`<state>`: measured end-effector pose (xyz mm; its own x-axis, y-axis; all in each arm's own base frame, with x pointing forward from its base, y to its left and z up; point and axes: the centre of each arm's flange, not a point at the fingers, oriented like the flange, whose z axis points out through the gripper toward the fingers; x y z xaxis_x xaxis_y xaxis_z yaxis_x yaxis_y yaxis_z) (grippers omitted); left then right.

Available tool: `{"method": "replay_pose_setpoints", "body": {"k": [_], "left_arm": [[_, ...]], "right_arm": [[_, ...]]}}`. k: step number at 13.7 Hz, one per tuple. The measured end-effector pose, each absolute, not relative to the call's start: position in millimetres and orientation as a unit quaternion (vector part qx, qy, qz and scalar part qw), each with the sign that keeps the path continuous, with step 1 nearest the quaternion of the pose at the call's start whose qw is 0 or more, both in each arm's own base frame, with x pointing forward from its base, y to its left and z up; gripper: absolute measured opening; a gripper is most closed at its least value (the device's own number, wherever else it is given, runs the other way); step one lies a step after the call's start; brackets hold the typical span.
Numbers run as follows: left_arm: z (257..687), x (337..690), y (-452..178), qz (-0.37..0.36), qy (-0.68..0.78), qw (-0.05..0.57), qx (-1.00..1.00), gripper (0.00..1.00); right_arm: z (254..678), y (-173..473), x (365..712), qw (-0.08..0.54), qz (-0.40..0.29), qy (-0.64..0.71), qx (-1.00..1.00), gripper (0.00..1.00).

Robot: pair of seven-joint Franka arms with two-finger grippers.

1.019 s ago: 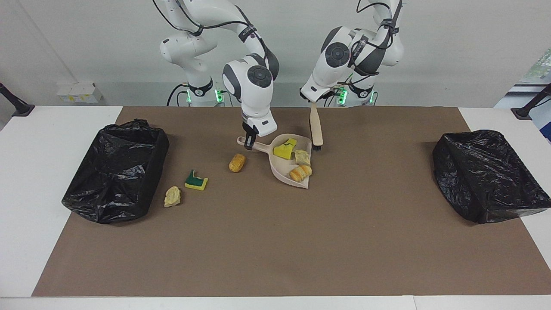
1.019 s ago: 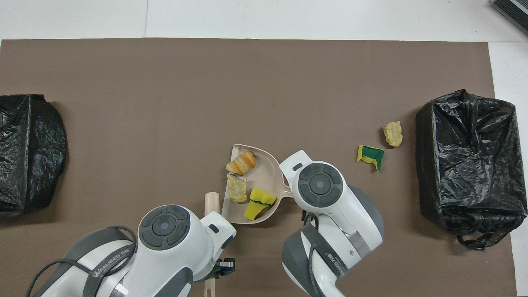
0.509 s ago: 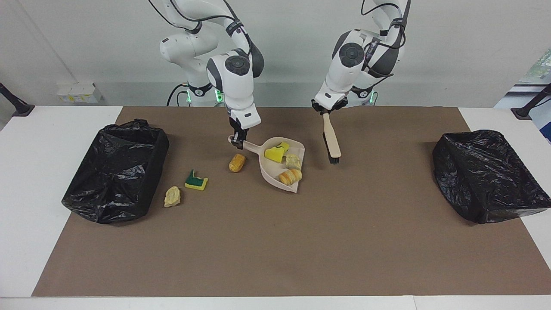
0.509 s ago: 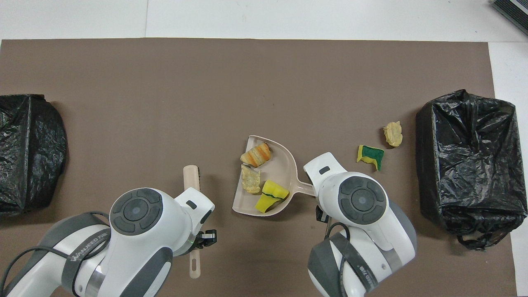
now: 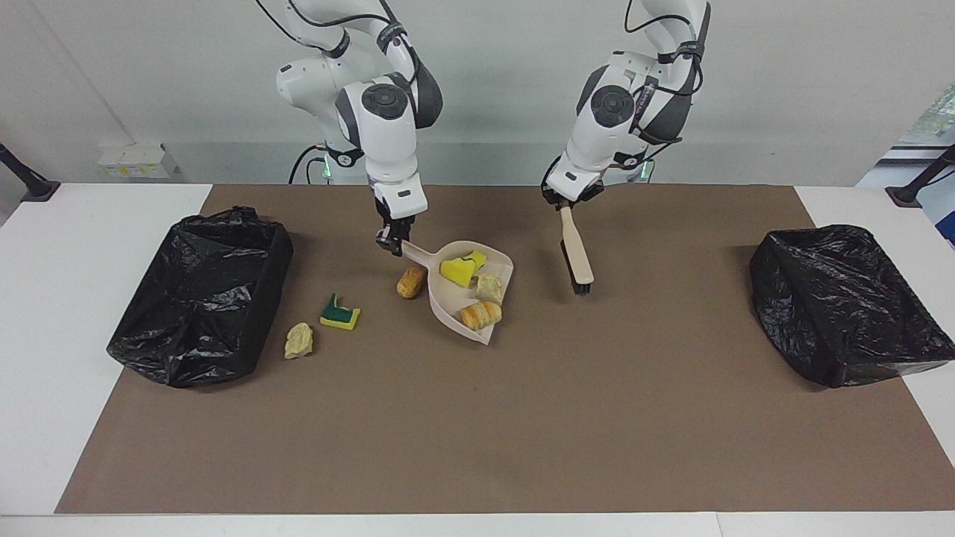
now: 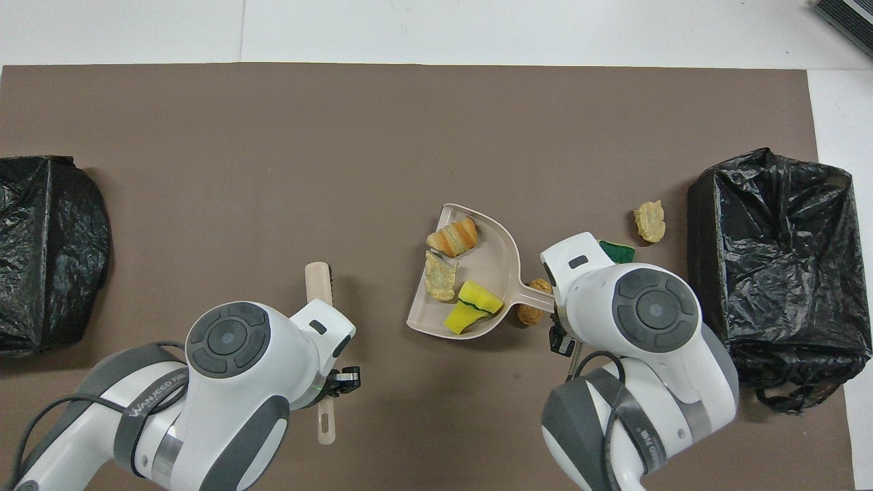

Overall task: Sweep and dump trash in bin
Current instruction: 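Carry the loaded dustpan with the right gripper toward the black bag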

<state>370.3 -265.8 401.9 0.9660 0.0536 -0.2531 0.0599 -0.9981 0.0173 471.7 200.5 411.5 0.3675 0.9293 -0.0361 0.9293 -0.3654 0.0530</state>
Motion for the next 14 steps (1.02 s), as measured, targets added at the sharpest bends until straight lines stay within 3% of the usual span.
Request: {"method": "replay_pose_setpoints", "body": {"k": [3,9,14], "left_arm": [[397.5,375.4,-268.5,-0.117,0.03,0.018,0.993,0.26],[384.6,378.7,-277.7,-0.108,0.025,0.019,0.994,0.26],[385.7,330.8,-334.3,-0.107,-0.005,0.006,0.994,0.26]], "right_arm": [[416.3,174.3,481.4,0.014,0.007,0.567,0.824,0.33],[437.6,60.3,513.5,-0.026,0.026,0.591,0.806,0.33],[451.8,-53.1,511.9,-0.044,0.015,0.645,0.762,0.33]]}}
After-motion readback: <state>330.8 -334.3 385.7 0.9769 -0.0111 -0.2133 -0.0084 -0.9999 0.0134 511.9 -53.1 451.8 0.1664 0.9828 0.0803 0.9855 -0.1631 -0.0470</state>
